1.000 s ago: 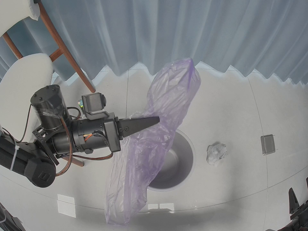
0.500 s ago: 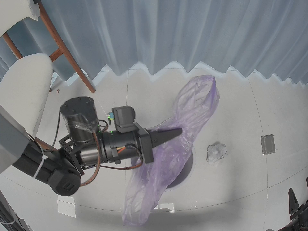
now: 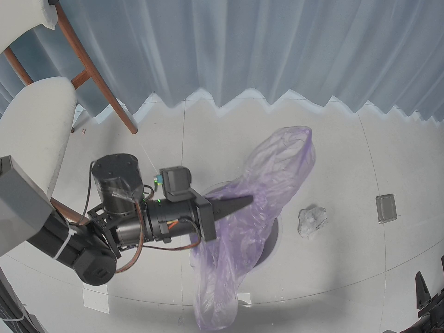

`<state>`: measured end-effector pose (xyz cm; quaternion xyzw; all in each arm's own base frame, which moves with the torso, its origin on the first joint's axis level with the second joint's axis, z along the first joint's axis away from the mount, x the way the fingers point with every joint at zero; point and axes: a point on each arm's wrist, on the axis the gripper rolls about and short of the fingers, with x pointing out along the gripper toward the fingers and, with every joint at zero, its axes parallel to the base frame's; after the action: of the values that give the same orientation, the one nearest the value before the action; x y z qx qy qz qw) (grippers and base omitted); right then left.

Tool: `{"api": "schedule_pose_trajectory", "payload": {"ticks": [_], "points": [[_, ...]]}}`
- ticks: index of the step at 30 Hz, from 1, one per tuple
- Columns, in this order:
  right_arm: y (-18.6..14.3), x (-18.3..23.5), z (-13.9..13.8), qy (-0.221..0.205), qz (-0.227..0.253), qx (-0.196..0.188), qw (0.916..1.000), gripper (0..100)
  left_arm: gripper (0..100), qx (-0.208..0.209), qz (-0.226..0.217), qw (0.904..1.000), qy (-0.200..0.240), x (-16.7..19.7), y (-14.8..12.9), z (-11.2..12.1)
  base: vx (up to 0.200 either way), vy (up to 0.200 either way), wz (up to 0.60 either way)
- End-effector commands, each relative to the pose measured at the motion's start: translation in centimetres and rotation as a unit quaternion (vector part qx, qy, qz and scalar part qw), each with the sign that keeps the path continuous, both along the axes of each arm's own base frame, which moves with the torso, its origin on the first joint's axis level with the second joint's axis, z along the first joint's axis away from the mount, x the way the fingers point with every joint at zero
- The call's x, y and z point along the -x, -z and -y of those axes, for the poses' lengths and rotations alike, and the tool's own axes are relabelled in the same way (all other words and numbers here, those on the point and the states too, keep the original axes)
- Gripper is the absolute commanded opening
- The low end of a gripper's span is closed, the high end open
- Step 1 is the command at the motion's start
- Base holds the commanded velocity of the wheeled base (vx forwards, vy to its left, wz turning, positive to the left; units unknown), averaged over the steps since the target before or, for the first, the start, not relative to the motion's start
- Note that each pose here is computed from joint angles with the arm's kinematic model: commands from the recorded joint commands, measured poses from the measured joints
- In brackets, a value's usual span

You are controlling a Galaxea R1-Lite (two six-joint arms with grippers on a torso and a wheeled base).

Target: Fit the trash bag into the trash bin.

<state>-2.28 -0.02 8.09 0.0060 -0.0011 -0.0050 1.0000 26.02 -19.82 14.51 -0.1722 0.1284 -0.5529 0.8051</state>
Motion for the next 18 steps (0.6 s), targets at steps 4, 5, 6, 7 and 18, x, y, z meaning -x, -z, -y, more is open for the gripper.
{"api": "schedule_pose_trajectory", "payload": {"ticks": [4,5,6,7,18], "points": [[0.5,0.0,0.0,-0.002,-0.001,0.004,1.0,100,0,-0.01,0.018,0.9991,-0.036,-3.1,-2.2,-0.6,0.0,0.0,0.0],[0.5,0.0,0.0,-0.002,0.0,0.003,1.0,100,0,-0.022,0.014,0.9993,-0.028,-2.6,-3.0,-0.2,0.0,0.0,0.0],[0.5,0.0,0.0,-0.002,0.0,0.002,1.0,100,0,-0.041,0.013,0.9988,-0.023,-1.9,-4.0,0.2,0.0,0.0,0.0],[0.5,0.0,0.0,-0.001,0.0,0.001,1.0,100,0,-0.068,0.009,0.9972,-0.028,-1.6,-4.5,0.3,0.0,0.0,0.0],[0.5,0.0,-0.1,-0.016,0.001,-0.005,0.9999,100,0,-0.222,0.104,0.9632,-0.109,-1.3,-5.2,1.3,0.0,0.0,0.0]]}}
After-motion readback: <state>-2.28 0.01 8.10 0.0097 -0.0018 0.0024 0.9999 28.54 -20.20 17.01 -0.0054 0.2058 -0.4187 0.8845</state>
